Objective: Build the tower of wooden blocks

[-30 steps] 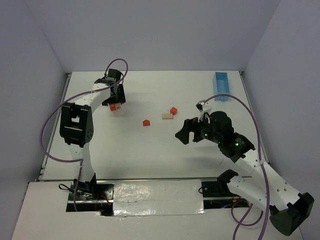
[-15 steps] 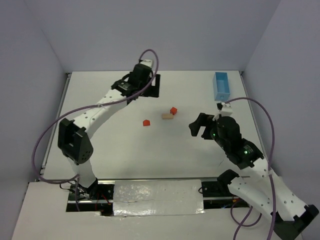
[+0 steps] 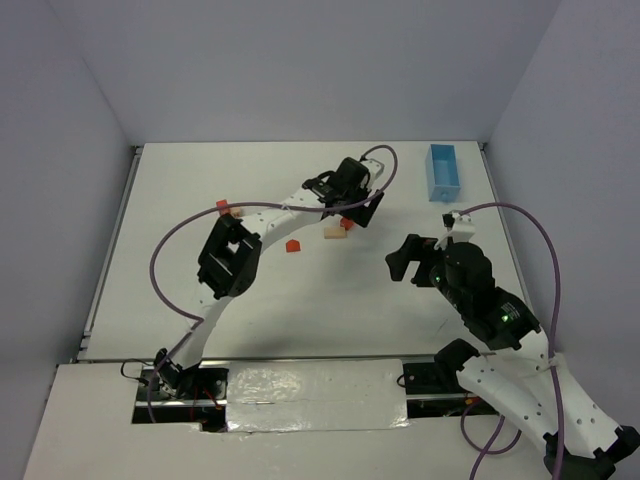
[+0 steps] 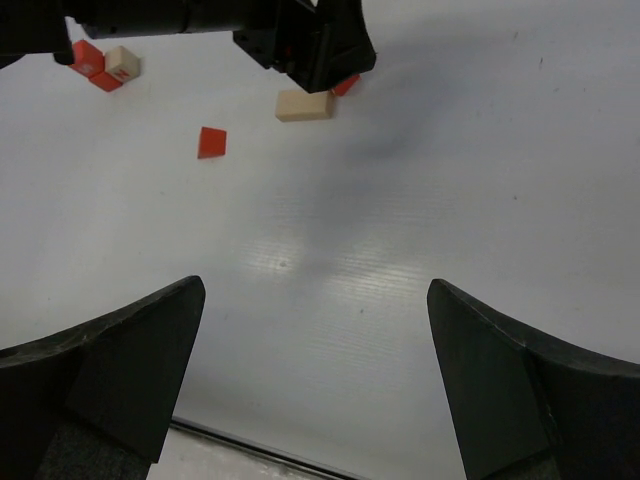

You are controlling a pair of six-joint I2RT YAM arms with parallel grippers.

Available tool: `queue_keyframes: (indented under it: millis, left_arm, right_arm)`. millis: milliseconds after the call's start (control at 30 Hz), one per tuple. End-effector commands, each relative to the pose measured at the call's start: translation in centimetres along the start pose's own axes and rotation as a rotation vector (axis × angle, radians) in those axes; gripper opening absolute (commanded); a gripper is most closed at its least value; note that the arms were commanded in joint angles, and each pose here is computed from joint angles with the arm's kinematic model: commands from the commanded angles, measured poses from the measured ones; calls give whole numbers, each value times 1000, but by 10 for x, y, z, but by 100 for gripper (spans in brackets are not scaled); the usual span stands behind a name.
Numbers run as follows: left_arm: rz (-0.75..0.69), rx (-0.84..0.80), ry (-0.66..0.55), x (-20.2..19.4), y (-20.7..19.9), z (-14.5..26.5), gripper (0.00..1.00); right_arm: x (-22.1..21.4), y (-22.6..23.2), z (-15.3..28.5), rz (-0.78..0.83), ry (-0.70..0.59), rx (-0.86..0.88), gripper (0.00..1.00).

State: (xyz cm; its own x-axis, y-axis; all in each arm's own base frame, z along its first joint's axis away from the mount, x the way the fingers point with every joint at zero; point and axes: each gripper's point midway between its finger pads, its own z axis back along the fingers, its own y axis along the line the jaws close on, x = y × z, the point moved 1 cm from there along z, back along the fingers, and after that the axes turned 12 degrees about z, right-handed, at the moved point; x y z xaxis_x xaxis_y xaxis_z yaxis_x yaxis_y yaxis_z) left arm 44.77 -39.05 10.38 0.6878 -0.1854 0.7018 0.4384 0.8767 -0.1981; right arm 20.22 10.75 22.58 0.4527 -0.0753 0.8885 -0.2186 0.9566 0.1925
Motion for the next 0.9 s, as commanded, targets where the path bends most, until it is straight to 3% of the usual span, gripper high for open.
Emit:
queue_keyframes:
  millis: [0, 100, 500, 667, 867]
  left_arm:
    - [-62, -11, -43, 19, -6, -6, 90]
    - [-73, -20, -32, 10, -5, -14, 77]
    - [-90, 29, 7, -9, 7, -34, 73]
    - [-84, 47, 11, -14, 14, -34, 63]
    - [-77, 52, 6, -13, 15, -31, 43]
  right_arm:
    - [0, 4, -1, 25, -1, 29, 100]
    - [-1, 8, -2, 32, 4, 48, 100]
    - [-8, 16, -6, 50, 36, 97, 100]
    - [-8, 18, -8, 53, 37, 107, 100]
    - [-10, 19, -10, 59, 48, 114, 100]
